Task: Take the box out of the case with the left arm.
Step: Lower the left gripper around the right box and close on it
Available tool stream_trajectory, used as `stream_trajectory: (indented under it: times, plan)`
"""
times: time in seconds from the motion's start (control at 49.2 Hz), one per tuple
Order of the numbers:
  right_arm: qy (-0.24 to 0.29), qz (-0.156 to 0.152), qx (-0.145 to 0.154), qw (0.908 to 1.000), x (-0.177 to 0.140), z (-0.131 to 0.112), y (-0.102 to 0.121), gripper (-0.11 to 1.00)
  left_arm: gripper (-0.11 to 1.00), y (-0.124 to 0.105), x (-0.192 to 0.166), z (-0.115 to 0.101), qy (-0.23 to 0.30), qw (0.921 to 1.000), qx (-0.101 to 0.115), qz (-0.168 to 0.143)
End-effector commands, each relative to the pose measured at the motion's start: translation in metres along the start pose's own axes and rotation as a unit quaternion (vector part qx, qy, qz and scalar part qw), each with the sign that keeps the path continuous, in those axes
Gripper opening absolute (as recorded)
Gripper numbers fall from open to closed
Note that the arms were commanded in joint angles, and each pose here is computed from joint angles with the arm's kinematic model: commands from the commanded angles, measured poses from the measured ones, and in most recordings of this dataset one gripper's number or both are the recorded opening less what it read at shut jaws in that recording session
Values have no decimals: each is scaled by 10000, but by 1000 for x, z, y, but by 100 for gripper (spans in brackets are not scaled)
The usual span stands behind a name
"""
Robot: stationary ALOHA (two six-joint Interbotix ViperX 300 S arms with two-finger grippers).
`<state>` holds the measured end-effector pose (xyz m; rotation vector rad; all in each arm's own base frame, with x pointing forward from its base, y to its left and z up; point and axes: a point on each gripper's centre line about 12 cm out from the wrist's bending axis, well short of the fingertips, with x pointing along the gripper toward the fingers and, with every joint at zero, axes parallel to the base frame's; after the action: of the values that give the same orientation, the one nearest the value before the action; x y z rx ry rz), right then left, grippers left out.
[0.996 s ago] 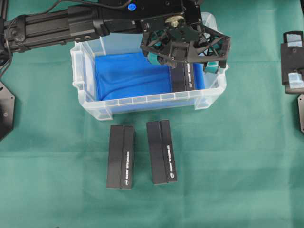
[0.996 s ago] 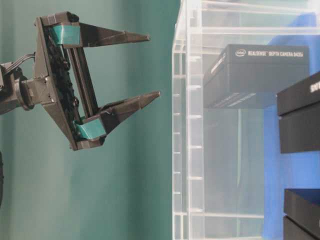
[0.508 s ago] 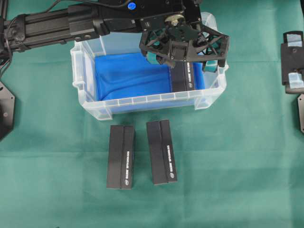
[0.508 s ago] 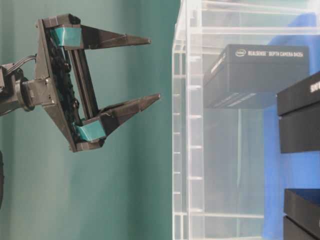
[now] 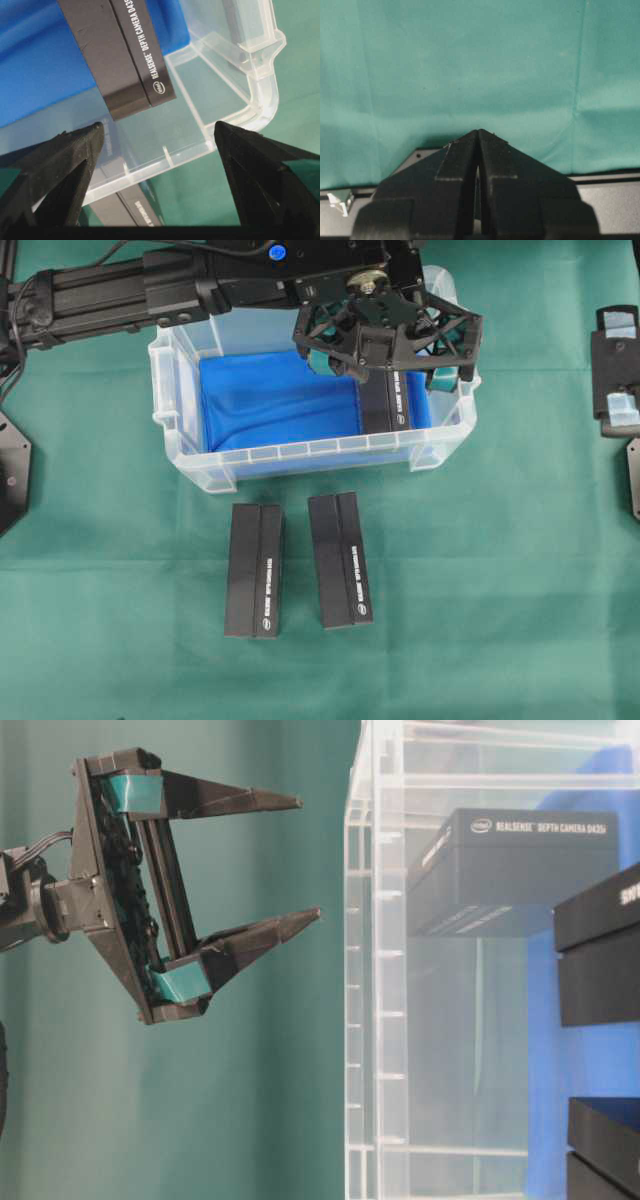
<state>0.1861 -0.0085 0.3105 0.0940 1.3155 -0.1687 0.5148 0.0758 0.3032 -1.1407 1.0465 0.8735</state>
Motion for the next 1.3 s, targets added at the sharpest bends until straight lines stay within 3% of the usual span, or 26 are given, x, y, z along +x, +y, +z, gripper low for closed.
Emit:
stream_trajectory:
  times: [0.0,0.833,1.28]
  plan:
    - [-84,4,3,10000,-3,2,0,0,95,-2,-17,1,-65,9998,-20,-189]
    - [-84,5,11,10000,-3,1,0,0,95,5,2,1,-63,9999,-36,-83]
    - [-77,6,-7,10000,-1,1,0,0,95,22,19,15,-178,9997,-190,-17]
